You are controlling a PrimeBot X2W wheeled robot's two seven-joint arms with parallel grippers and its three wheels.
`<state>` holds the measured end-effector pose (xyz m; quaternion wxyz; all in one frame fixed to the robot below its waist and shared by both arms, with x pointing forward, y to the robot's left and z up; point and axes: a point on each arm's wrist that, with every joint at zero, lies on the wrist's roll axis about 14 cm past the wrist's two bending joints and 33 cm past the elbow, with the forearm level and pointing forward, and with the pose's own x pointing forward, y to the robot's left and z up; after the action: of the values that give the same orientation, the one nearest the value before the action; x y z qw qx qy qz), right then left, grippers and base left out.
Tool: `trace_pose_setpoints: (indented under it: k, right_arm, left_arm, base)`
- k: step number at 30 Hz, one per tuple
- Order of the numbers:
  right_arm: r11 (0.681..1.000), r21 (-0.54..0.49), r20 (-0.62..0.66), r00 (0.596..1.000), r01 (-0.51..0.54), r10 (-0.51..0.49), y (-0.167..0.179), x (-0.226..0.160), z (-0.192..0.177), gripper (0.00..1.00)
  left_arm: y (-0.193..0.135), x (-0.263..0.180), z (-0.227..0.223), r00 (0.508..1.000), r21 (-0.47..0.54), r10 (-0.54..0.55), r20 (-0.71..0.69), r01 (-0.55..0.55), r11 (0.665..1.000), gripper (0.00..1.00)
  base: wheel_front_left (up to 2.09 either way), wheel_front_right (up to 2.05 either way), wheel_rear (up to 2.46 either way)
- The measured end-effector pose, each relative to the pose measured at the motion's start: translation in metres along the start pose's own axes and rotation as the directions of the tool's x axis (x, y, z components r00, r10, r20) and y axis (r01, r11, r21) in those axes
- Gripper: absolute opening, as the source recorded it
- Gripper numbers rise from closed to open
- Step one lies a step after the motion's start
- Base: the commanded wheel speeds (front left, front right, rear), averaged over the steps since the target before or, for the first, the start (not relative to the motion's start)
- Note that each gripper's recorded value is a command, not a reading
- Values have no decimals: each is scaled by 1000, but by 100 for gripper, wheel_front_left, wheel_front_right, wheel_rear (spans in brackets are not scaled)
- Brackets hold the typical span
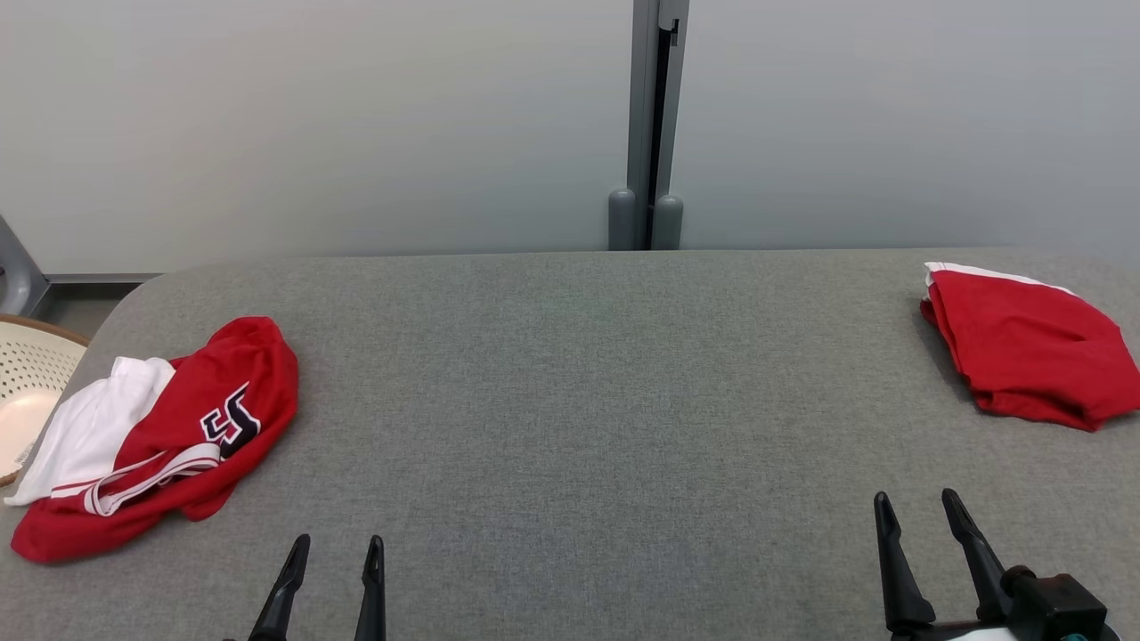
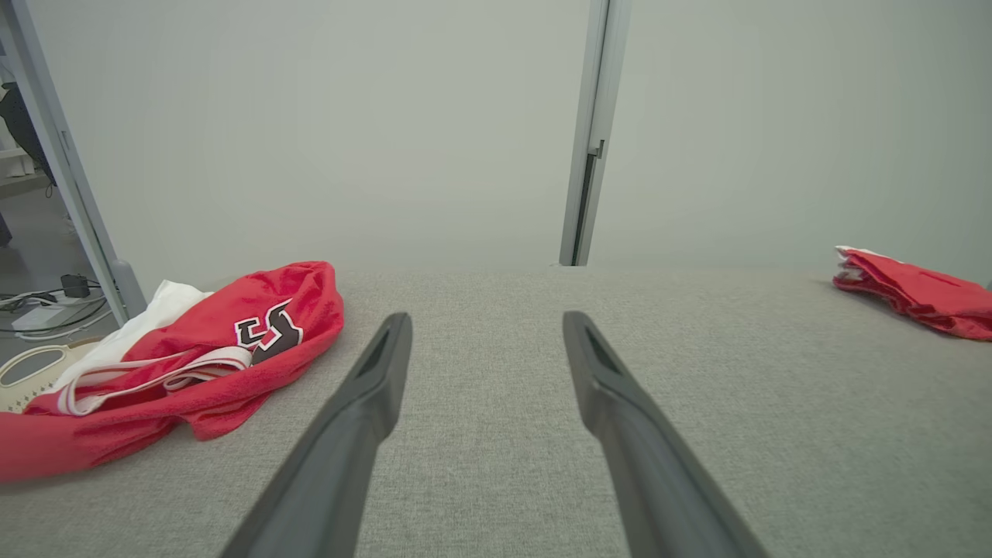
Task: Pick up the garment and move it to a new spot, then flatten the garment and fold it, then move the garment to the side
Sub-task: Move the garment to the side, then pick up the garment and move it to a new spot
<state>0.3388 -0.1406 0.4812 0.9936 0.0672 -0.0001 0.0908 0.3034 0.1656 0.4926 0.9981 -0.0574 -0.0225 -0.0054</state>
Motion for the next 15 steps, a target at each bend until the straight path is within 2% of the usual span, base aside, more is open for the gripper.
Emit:
trace_pose_setpoints:
  k: [15]
  right_arm:
    - [1000,3,-19,1000,-16,16,5,5,-6,100]
  left_arm:
    - [5,-1,-2,1000,19,17,-6,-17,1000,100]
  base:
    - [0,0,0]
